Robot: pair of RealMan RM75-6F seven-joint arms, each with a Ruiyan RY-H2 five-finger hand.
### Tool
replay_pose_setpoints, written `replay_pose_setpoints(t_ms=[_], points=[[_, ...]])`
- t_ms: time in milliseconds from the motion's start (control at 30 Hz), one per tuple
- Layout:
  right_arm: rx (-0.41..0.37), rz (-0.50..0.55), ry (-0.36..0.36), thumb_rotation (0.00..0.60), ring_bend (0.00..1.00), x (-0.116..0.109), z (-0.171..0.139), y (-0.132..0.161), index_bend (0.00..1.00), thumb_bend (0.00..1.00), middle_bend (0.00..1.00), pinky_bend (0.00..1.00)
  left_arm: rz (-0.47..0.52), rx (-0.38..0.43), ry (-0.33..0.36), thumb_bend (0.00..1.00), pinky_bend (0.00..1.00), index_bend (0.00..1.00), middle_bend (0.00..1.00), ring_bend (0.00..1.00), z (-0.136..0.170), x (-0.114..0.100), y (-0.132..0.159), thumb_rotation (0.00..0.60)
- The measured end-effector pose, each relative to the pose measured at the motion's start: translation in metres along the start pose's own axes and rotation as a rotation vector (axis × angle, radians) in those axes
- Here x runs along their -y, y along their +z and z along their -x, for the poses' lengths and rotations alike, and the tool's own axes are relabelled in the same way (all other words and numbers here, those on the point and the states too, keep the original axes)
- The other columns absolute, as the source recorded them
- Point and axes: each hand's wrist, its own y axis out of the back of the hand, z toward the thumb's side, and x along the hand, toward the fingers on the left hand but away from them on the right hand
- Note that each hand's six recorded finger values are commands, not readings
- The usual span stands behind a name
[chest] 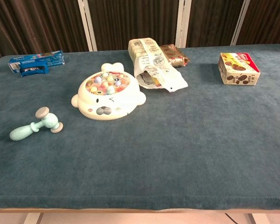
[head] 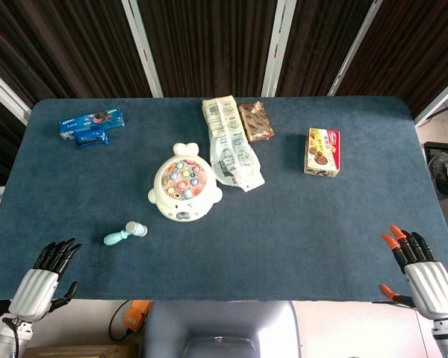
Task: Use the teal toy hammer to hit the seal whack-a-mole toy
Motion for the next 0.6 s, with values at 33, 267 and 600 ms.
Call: replay_pose_setpoints(t_ms=[33,267,600], points=[[-0.002,0.002,0.001,0.600,0.00,0.000,0.000,0.001,0.00,0.30,0.00,0.00,0.009,-0.003,0.000,0.41,0.00,0.00,0.00,0.00,-0.001,0.001,0.000,0.600],[-0.012,0.005,0.013,0.600,0.00,0.003,0.002,0.004,0.00,0.30,0.00,0.00,0.118,-0.005,-0.039,0.41,0.01,0.00,0.00,0.00,-0.029,0.020,0.006,0.600],[-0.004,0.015,0.012,0.600,0.00,0.001,0.004,0.002,0.00,0.30,0.00,0.00,0.270,-0.094,-0.099,0.41,0.05,0.00,0.00,0.00,-0.099,0.061,0.010,0.600]])
